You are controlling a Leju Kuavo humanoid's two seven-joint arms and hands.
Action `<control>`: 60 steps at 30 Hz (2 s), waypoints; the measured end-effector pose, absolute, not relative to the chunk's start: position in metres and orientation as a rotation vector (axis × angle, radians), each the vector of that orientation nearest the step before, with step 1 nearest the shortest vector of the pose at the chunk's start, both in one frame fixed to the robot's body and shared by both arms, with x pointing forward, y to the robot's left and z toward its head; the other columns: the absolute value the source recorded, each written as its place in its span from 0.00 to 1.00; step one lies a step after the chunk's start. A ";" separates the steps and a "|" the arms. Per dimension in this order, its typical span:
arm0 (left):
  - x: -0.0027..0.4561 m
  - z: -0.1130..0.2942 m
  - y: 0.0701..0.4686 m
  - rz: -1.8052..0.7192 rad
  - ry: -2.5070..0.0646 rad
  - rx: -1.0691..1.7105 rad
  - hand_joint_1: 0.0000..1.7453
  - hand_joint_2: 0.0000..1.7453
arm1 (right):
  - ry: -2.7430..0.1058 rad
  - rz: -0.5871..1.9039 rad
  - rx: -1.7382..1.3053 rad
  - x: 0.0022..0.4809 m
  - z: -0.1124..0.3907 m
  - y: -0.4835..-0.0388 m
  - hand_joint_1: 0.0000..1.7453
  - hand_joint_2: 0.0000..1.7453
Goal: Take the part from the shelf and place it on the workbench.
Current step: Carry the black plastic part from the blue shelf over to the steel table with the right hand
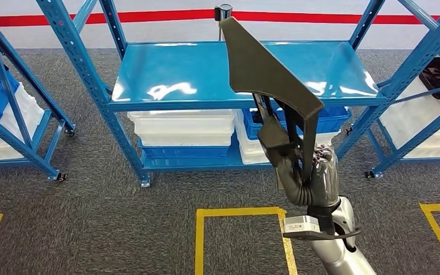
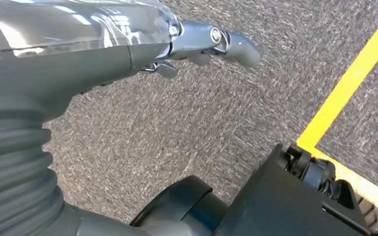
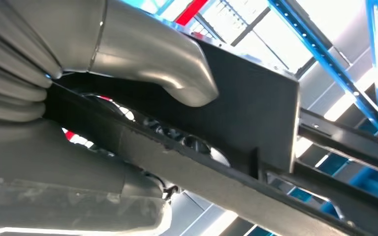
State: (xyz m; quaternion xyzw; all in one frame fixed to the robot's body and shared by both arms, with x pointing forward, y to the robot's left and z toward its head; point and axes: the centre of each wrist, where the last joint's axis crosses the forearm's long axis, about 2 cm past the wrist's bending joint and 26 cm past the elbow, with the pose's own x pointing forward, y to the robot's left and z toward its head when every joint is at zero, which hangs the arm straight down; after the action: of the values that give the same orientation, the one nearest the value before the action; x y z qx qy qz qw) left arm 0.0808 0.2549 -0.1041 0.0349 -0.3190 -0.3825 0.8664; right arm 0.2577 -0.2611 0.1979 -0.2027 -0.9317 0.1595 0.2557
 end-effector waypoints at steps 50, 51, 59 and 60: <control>0.081 -0.105 0.260 -0.812 -0.751 0.015 0.00 1.00 | -2.511 0.421 -0.443 0.256 0.198 -0.254 1.00 1.00; 0.077 -0.105 0.262 -0.810 -0.743 0.009 0.00 1.00 | -2.513 0.426 -0.442 0.258 0.199 -0.250 1.00 1.00; 0.075 -0.106 0.263 -0.830 -0.700 -0.042 0.00 1.00 | -2.496 0.490 -0.468 0.264 0.202 -0.232 1.00 1.00; 0.075 -0.106 0.263 -0.829 -0.695 -0.042 0.00 1.00 | -2.492 0.496 -0.470 0.264 0.202 -0.231 1.00 1.00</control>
State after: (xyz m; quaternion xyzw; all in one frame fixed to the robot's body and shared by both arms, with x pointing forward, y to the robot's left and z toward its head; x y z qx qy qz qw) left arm 0.0749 0.2633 -0.1061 -0.0201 -0.3307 -0.3947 0.8570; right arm 0.2641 -0.2312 0.2017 -0.1748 -0.9271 0.1846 0.2754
